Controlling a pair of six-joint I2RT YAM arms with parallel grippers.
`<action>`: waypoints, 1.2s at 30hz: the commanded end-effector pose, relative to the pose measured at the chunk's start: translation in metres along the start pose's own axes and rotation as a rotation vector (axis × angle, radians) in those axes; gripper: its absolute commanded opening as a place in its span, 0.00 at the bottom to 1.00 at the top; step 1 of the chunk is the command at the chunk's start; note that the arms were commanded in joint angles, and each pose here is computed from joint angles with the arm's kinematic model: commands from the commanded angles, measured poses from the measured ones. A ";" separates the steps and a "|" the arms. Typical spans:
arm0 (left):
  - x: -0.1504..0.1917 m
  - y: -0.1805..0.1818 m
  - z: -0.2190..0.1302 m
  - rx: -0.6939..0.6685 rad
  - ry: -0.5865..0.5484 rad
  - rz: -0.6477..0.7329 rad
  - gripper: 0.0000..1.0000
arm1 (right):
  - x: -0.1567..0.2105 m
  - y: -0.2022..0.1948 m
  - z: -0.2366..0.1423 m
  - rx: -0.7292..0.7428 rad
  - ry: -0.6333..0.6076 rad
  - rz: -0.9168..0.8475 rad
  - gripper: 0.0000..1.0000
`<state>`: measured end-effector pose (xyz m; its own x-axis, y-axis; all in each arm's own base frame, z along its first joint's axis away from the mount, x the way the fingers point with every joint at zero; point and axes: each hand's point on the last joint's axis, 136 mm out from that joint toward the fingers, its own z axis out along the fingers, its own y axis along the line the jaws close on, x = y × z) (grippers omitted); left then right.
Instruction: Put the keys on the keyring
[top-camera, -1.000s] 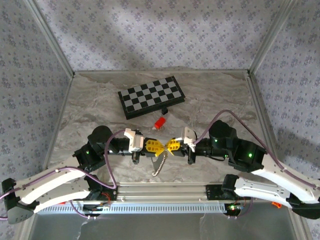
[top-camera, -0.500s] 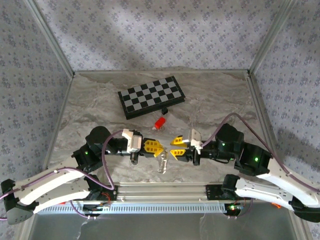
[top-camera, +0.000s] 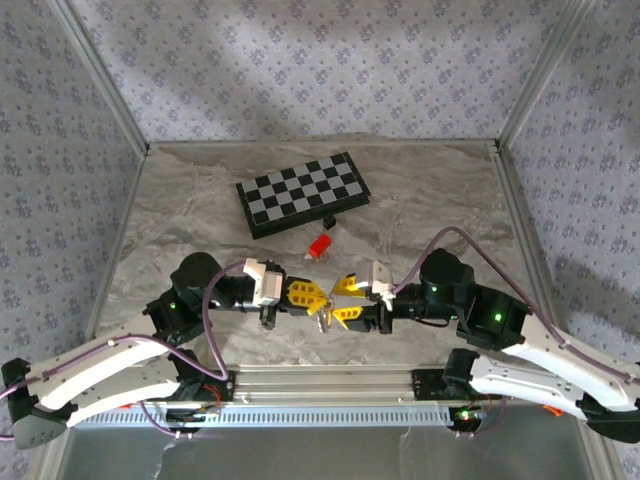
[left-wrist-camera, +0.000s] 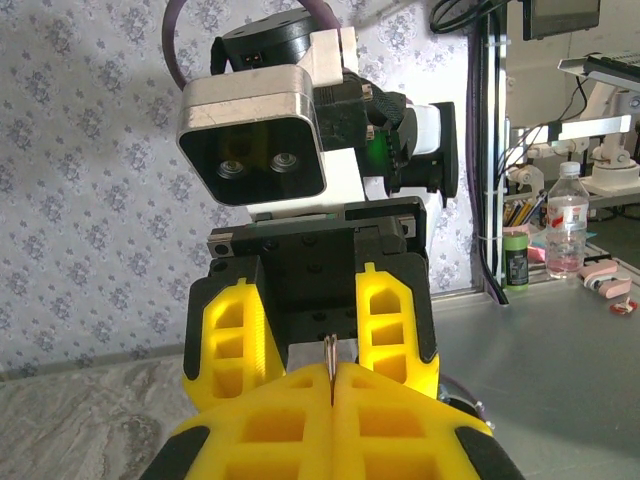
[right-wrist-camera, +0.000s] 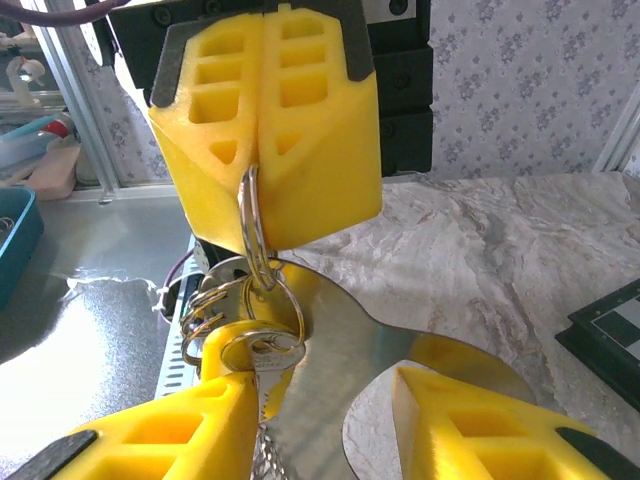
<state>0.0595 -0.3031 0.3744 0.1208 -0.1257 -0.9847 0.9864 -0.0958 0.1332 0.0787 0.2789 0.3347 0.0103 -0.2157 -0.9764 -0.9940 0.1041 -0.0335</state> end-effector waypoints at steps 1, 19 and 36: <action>-0.029 -0.005 -0.004 0.020 -0.071 0.043 0.00 | -0.007 0.005 -0.003 -0.026 -0.043 0.009 0.42; -0.028 -0.006 -0.005 0.017 -0.068 0.042 0.00 | -0.006 0.015 -0.001 -0.065 -0.055 0.016 0.59; -0.025 -0.005 -0.005 0.012 -0.066 0.040 0.00 | -0.003 -0.001 0.004 0.021 -0.066 0.022 0.28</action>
<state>0.0595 -0.3030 0.3745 0.1210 -0.1260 -0.9846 0.9865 -0.0954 0.1334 0.0789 0.2845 0.3289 -0.0152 -0.1815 -0.9833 -0.9938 0.1114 -0.0052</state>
